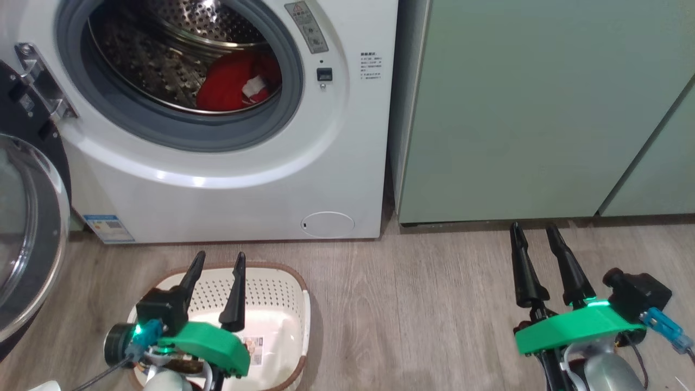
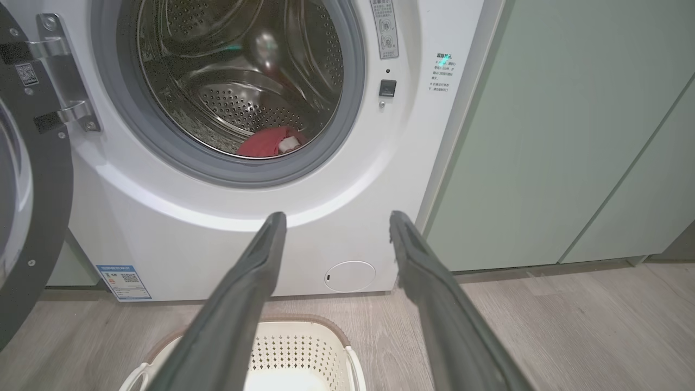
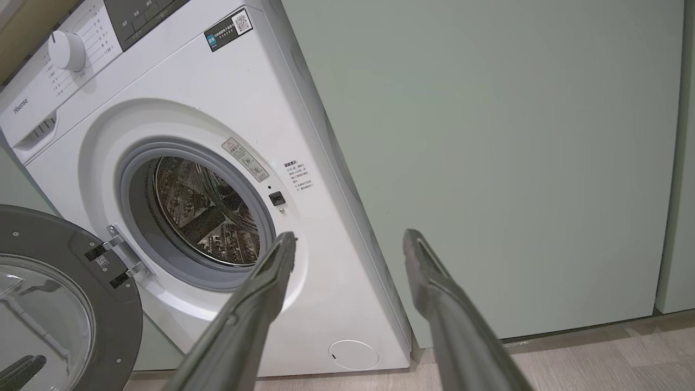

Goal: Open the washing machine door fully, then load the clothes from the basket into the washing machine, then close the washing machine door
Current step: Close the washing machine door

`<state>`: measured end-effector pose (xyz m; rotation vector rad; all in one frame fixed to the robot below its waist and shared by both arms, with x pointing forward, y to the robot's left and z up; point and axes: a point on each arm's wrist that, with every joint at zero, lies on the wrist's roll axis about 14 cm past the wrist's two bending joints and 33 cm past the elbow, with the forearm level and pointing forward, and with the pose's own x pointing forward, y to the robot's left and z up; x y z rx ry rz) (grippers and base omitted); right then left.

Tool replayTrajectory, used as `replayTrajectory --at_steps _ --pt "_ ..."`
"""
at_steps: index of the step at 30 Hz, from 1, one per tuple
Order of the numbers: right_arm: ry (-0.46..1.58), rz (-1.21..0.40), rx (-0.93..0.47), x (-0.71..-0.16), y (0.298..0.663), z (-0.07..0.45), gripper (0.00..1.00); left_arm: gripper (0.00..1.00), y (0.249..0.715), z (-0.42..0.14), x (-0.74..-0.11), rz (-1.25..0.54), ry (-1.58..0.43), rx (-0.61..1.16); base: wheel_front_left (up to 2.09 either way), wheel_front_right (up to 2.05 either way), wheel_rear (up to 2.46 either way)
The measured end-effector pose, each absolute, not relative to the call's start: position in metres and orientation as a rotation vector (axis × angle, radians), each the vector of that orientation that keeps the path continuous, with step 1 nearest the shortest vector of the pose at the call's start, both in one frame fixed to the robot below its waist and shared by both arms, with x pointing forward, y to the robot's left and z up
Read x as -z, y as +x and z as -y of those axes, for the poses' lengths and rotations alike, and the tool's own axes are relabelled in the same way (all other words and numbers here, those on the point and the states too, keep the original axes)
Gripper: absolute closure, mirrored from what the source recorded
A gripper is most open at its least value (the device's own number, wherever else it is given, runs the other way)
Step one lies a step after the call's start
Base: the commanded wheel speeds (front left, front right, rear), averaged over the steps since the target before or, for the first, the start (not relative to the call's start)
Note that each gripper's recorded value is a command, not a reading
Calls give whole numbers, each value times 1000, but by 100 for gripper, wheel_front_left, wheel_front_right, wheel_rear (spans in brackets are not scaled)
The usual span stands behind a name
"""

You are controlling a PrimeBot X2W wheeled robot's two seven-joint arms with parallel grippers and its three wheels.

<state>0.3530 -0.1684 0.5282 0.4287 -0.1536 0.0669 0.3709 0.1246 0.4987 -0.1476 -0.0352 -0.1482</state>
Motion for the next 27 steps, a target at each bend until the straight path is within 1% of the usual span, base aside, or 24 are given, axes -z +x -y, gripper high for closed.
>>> replayTrajectory --at_steps 12,27 --pt "428 136 -68 -523 361 167 0 0 374 -118 -487 -2 -148 167 0 0 0" --pt "429 131 -76 -522 362 164 0 0 377 -120 -491 12 -142 161 0 0 0"
